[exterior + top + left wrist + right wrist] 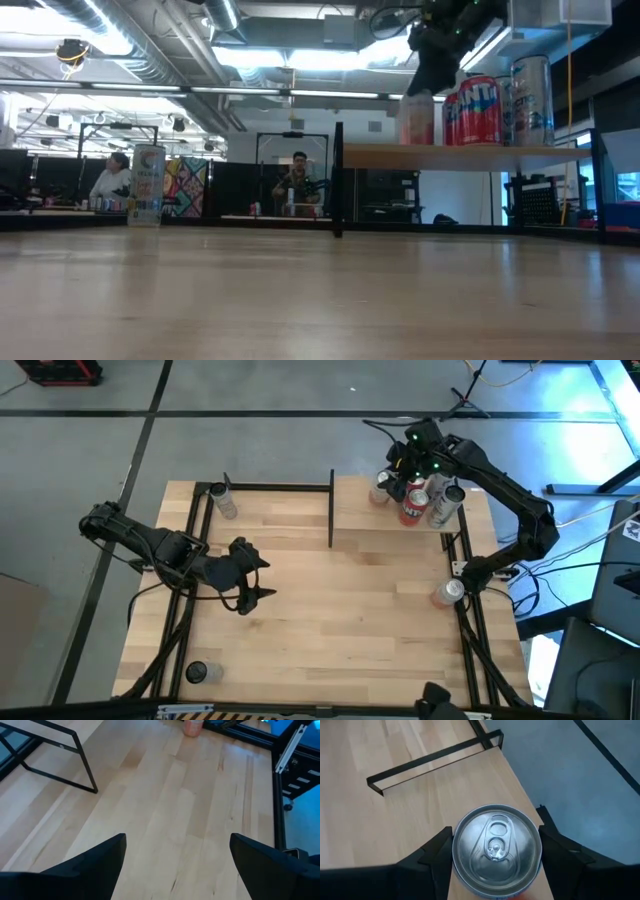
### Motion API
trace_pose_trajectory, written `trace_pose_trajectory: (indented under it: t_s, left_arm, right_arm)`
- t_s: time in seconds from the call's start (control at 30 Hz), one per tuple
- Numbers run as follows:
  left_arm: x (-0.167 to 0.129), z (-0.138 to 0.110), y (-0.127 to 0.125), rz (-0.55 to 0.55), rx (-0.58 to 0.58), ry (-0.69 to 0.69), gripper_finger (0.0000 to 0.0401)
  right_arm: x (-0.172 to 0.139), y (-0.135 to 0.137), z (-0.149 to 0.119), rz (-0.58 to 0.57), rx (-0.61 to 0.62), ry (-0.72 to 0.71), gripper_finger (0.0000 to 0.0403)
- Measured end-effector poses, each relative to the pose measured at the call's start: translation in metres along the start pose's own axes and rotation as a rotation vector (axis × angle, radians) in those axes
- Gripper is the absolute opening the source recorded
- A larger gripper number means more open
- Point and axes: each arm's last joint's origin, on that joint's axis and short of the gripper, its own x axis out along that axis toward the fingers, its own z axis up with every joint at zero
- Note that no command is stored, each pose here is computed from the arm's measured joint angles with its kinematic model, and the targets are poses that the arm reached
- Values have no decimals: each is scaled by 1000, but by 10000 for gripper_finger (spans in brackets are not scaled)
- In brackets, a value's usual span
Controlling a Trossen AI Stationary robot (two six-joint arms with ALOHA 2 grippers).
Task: Place canned beverage on shelf
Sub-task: Put the left white pink soda can on the shelf, then put the white pink soda can on the shelf aligned with the other white pink soda can
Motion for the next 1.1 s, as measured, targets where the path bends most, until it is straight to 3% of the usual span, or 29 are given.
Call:
trace_pose_trajectory:
  t_s: [0.3, 0.6, 1.1]
  left_arm:
    - [0, 0, 0, -2, -2, -3, 345]
    - [0, 0, 0, -3, -1, -3, 345]
    - [0, 0, 0, -7, -1, 1, 345]
  right_arm:
    - [1, 0, 0, -2, -3, -2, 241]
    - [-2, 1, 1, -3, -3, 9, 284]
    - [-51, 10, 29, -41, -25, -74, 339]
